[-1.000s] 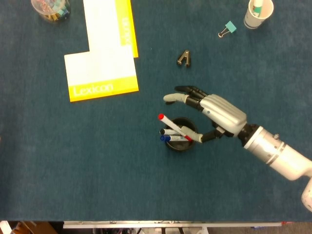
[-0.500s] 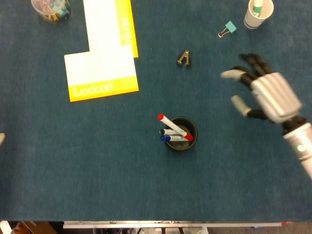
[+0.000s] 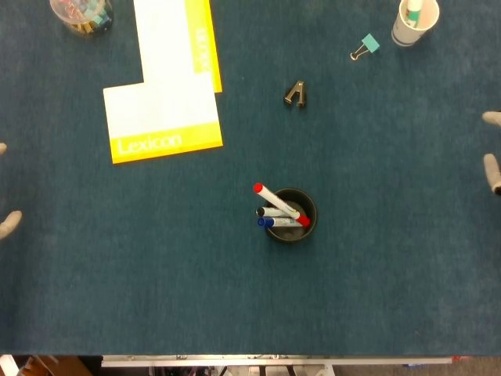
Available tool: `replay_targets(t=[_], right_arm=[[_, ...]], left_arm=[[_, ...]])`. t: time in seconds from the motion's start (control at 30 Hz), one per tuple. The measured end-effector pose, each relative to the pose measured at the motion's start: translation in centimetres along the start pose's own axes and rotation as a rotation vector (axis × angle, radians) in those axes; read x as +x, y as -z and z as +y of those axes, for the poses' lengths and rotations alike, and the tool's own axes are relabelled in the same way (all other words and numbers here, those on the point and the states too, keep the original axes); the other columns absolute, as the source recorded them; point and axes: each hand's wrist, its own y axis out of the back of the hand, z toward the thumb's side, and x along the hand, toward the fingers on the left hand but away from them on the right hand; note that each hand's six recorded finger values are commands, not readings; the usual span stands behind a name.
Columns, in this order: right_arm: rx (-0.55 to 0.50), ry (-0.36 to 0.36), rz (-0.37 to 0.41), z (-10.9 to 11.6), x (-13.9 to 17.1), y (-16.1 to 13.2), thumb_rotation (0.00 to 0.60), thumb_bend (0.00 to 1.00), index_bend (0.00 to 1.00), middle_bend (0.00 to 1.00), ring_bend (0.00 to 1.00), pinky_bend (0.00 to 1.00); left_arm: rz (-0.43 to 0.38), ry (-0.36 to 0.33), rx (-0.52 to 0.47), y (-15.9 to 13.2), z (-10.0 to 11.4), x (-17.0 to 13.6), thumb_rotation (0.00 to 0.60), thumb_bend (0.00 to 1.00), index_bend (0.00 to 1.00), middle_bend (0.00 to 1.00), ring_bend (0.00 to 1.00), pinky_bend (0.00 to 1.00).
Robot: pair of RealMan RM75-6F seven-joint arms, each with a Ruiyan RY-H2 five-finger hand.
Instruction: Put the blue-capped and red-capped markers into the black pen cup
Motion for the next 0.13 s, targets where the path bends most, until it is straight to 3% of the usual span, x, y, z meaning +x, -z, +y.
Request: replay_targets(t=[0.13], right_arm=[[0.004,-0.001,-0.003,0.0,0.39,0.15,0.6,0.39,0.29,0.3,0.06,0.0]], left_arm=[[-0.007,0.002,-0.003,-0.26,-0.15,0.08,0.6,0.15,0.18,0.18,0.17,0.14]])
